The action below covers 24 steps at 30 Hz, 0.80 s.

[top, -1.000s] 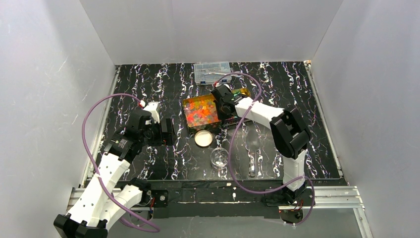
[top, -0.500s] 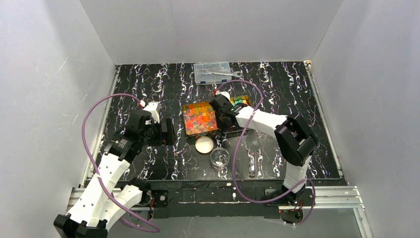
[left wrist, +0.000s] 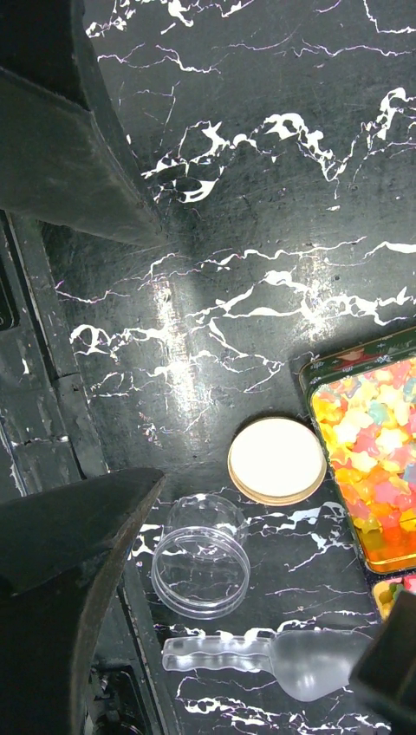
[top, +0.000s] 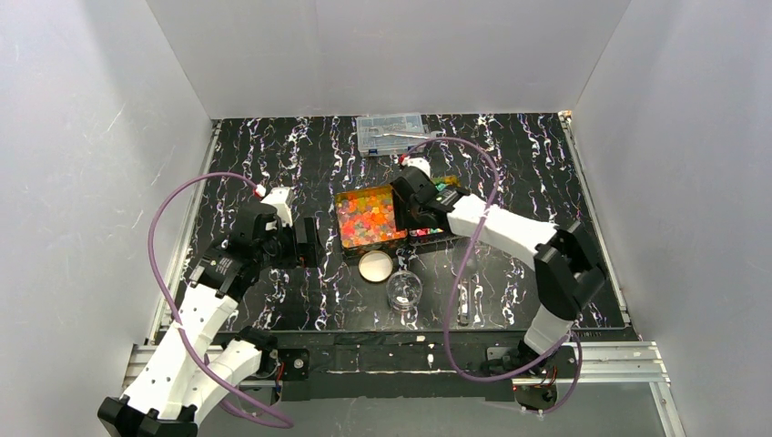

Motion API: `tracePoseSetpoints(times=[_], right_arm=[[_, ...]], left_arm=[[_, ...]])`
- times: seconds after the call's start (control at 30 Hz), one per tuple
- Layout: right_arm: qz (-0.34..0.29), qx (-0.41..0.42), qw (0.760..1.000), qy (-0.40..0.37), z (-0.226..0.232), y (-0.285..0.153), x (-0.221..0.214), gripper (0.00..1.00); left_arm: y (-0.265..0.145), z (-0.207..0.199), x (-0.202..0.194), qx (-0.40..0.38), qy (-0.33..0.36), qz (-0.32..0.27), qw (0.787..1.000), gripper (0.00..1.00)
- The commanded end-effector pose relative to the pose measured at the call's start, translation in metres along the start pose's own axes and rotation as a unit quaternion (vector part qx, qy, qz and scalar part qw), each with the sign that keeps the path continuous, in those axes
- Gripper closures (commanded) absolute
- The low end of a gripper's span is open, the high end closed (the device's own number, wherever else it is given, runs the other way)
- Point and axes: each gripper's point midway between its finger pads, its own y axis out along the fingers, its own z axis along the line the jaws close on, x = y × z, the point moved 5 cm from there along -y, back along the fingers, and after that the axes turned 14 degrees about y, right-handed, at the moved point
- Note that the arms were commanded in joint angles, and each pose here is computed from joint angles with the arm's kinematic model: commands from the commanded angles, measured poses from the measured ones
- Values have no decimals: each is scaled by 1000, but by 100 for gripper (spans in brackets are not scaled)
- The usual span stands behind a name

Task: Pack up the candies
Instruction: Move the storage box to the center of the board, then pick up the spatula from the center of the board.

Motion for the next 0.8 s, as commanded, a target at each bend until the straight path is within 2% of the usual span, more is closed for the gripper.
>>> tracePoseSetpoints(times=[0.0, 0.2, 0.37, 0.77], right_arm=[[-52, 16, 998, 8, -5, -41, 22, 37], [-56, 11, 998, 14, -34, -70, 6, 27], [-44, 4, 999, 26, -60, -87, -16, 23], [13, -40, 998, 48, -108, -98, -70, 16]], left_arm=[[-4, 0, -5, 0, 2, 4, 1000, 1], [-5, -1, -5, -7, 2, 2, 1000, 1], [-7, -2, -5, -8, 0, -4, 1000, 1], [-8, -4, -5, -18, 0, -4, 1000, 1]])
